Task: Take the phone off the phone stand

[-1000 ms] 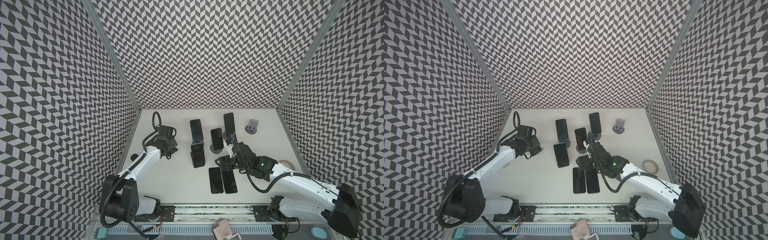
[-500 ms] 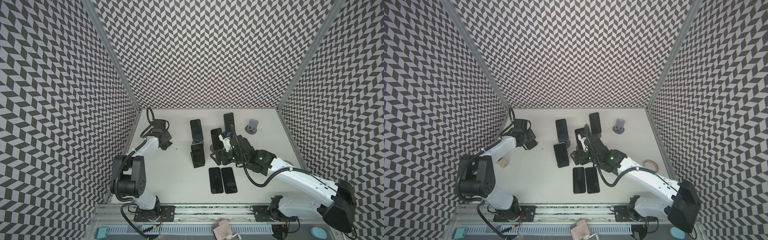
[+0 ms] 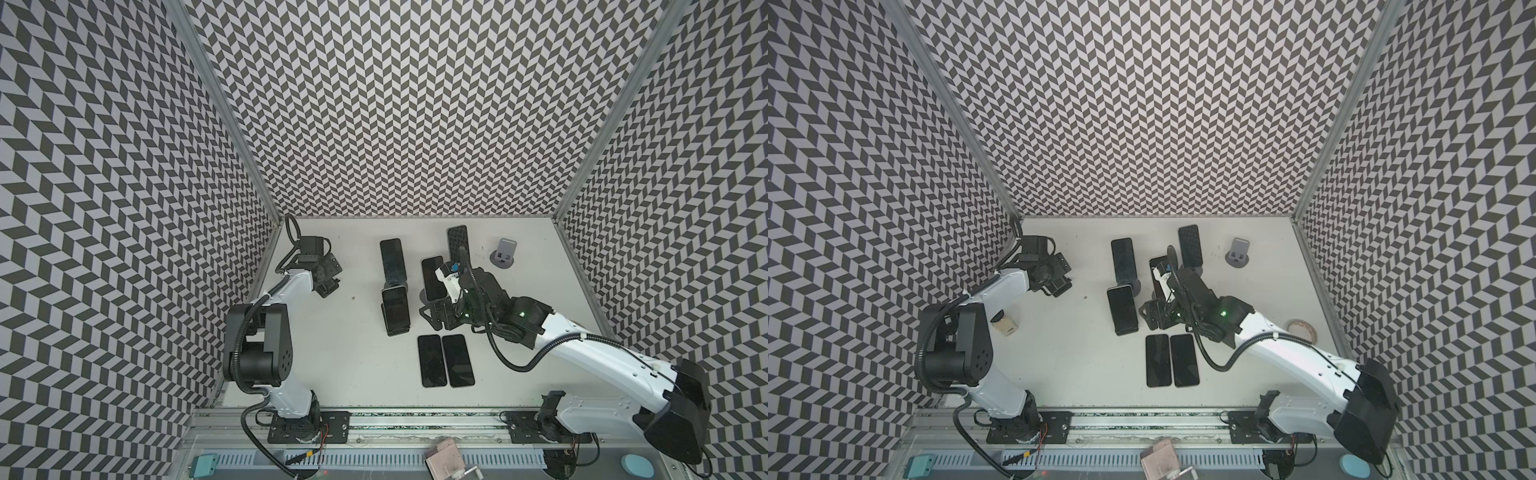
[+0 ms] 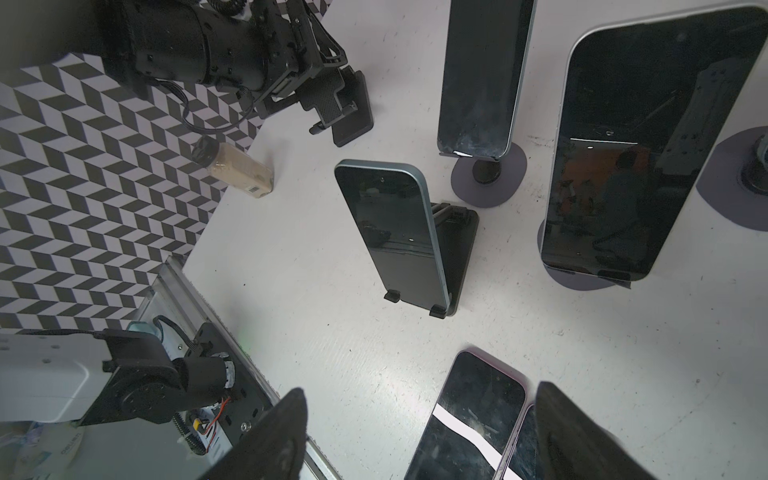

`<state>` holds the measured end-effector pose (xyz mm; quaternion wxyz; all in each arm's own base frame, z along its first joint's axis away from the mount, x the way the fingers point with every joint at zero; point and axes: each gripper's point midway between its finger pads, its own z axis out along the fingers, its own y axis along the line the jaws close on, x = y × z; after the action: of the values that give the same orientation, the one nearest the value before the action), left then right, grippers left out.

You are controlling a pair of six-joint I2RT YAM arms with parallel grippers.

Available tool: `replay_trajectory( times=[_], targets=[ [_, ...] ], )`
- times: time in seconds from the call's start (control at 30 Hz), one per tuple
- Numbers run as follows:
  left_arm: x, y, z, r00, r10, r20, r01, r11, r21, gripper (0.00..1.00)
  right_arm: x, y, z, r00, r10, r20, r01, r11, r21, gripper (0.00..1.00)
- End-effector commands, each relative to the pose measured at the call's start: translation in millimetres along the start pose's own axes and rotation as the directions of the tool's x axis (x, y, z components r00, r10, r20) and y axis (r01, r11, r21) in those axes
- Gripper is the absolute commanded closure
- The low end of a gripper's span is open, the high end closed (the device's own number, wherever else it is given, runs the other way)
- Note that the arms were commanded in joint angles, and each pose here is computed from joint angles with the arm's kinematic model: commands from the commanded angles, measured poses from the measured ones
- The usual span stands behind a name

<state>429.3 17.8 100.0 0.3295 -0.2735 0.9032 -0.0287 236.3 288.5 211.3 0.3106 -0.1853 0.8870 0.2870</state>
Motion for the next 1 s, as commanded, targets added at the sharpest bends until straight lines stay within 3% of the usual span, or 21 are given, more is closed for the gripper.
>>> replay_trajectory(
  times=[0.0, 0.4, 0.97],
  targets=[
    [-13.7, -5.9, -10.1, 0.999, -0.011, 0.040, 0.010, 1.000, 0.022, 0.06, -18.3, 8.1, -8.6, 0.999, -0.010, 0.050, 0.011, 1.000, -0.018, 0.16],
    [-40.0, -3.1, -69.7, 0.984, -0.046, 0.171, 0.038, 0.998, 0.050, 0.00, -13.8, 9.7, -20.5, 0.998, 0.046, 0.047, -0.044, 0.998, -0.035, 0.17],
    [-32.6, -5.9, -147.7, 0.958, -0.003, 0.287, -0.020, 0.997, 0.075, 0.01, -5.5, 11.6, -23.3, 0.997, 0.081, 0.015, -0.080, 0.996, -0.041, 0.18]
  ],
)
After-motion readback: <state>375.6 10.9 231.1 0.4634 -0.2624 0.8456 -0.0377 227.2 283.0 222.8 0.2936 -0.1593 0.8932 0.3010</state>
